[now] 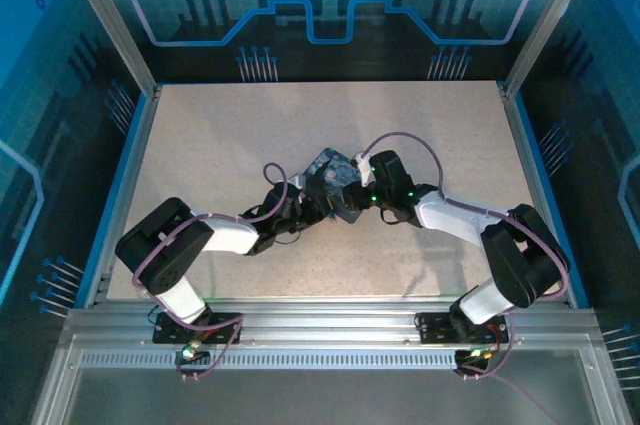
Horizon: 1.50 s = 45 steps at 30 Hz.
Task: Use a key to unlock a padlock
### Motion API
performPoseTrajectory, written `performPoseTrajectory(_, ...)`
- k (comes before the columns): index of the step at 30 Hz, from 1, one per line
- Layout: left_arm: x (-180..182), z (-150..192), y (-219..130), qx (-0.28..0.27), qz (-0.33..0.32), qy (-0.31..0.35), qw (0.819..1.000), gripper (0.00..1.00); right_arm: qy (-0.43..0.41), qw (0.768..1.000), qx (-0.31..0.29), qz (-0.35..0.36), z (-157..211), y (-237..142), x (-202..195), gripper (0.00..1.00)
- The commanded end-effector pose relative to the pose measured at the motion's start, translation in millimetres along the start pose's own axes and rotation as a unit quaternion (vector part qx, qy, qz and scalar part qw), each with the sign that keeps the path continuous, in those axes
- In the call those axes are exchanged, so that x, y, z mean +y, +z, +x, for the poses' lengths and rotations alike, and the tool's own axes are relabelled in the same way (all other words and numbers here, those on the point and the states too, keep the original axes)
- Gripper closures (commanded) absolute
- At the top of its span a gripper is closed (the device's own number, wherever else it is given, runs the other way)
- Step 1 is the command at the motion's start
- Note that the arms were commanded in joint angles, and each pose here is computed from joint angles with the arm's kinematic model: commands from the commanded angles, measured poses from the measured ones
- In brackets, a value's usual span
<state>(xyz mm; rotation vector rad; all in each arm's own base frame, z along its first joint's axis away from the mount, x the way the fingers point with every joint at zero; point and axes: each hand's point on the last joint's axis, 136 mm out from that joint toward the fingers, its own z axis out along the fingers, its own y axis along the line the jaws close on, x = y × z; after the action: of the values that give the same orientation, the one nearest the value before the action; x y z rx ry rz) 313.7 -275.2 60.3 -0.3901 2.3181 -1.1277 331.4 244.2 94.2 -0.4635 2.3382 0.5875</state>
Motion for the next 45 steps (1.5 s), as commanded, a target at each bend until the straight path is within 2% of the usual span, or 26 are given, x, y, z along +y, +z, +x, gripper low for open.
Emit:
performPoseTrajectory(1,-17,1,0,0.001,0.032,0.013,0.999,0.65,0.015,0.999,0.027,0.029,11,4,-12,0.69)
performPoseTrajectory(12,-18,-3,-9,-0.011,0.021,0.032,0.999,0.64,0.008,0.999,0.030,0.032,15,5,-15,0.70)
performPoseTrajectory(20,-37,-7,-13,-0.009,0.047,0.037,0.998,0.63,-0.001,1.000,0.015,0.024,3,5,-10,0.69)
performPoseTrajectory(26,-31,-14,-28,-0.030,0.016,0.066,0.997,0.62,-0.020,0.999,-0.008,0.030,-9,-11,-8,0.68)
performPoseTrajectory(33,-26,-41,-64,-0.053,-0.021,0.090,0.994,0.52,-0.032,0.999,-0.009,0.041,-8,-40,-10,0.62)
performPoseTrajectory(35,-21,-56,-75,-0.064,-0.040,0.099,0.992,0.44,-0.010,0.999,-0.011,0.037,-4,-45,-14,0.56)
performPoseTrajectory(38,-8,-82,-88,-0.076,-0.071,0.108,0.989,0.27,0.035,0.999,-0.012,0.011,0,-51,-19,0.48)
performPoseTrajectory(40,-4,-97,-90,-0.074,-0.075,0.113,0.988,0.20,0.060,0.998,-0.015,-0.009,3,-51,-19,0.43)
performPoseTrajectory(45,-16,-114,-69,-0.032,-0.043,0.139,0.989,0.17,0.116,0.993,-0.005,-0.032,13,-45,-28,0.30)
